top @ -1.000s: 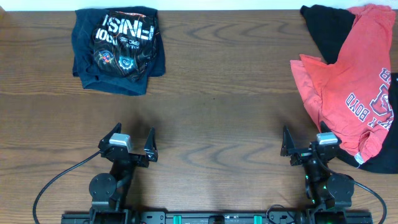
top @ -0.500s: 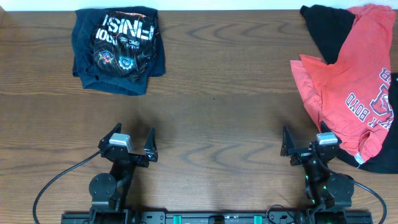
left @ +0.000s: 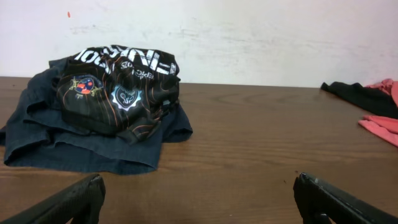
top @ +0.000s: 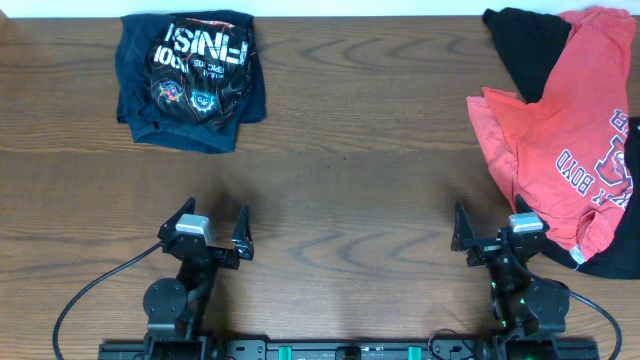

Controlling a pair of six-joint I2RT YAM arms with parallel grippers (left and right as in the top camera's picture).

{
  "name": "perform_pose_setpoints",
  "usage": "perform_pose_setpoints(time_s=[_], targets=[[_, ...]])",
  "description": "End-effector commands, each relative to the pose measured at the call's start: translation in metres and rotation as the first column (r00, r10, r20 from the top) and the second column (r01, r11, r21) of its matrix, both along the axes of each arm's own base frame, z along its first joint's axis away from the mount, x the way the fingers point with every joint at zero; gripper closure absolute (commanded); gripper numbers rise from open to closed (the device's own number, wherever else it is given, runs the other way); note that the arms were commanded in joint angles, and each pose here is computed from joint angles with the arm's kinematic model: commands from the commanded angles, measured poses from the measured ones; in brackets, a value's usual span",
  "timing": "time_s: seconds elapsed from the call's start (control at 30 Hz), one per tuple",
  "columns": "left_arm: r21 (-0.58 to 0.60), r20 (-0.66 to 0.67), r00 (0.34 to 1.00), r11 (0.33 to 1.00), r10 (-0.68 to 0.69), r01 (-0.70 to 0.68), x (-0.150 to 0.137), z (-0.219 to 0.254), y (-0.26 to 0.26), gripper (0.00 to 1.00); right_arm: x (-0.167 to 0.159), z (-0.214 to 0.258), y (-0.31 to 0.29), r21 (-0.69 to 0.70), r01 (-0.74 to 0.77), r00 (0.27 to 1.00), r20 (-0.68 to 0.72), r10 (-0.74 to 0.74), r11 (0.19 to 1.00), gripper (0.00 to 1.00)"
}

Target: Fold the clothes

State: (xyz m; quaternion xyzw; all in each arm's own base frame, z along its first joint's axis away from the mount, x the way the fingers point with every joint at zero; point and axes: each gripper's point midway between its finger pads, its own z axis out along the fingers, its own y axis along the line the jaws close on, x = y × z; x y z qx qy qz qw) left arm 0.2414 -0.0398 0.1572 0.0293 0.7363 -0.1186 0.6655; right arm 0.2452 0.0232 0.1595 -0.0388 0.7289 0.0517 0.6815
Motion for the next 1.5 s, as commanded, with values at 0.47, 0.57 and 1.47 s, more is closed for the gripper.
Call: perform_pose_setpoints(time_s=[0.47, 0.57, 1.47], targets=[[0.009, -0.044, 0.999, 1.0, -0.016, 0.017, -0.001, -0.015, -0.003, 0.02, 0.0, -0.001, -0.001, 0.013, 0.008, 1.0, -0.001, -0.008, 1.0, 0.01], [0.009, -0.044, 0.999, 1.0, -0.016, 0.017, -0.001, -0.015, -0.003, 0.02, 0.0, -0.001, -0.001, 0.013, 0.008, 1.0, -0.001, -0.008, 1.0, 0.01], [-0.038, -0.024, 0.999, 0.999, -0.04, 0.039, -0.002, -0.006, -0.007, 0.02, -0.002, 0.023, 0.014, 0.013, -0.081, 0.992, 0.097, 0.08, 0.997, 0.01]])
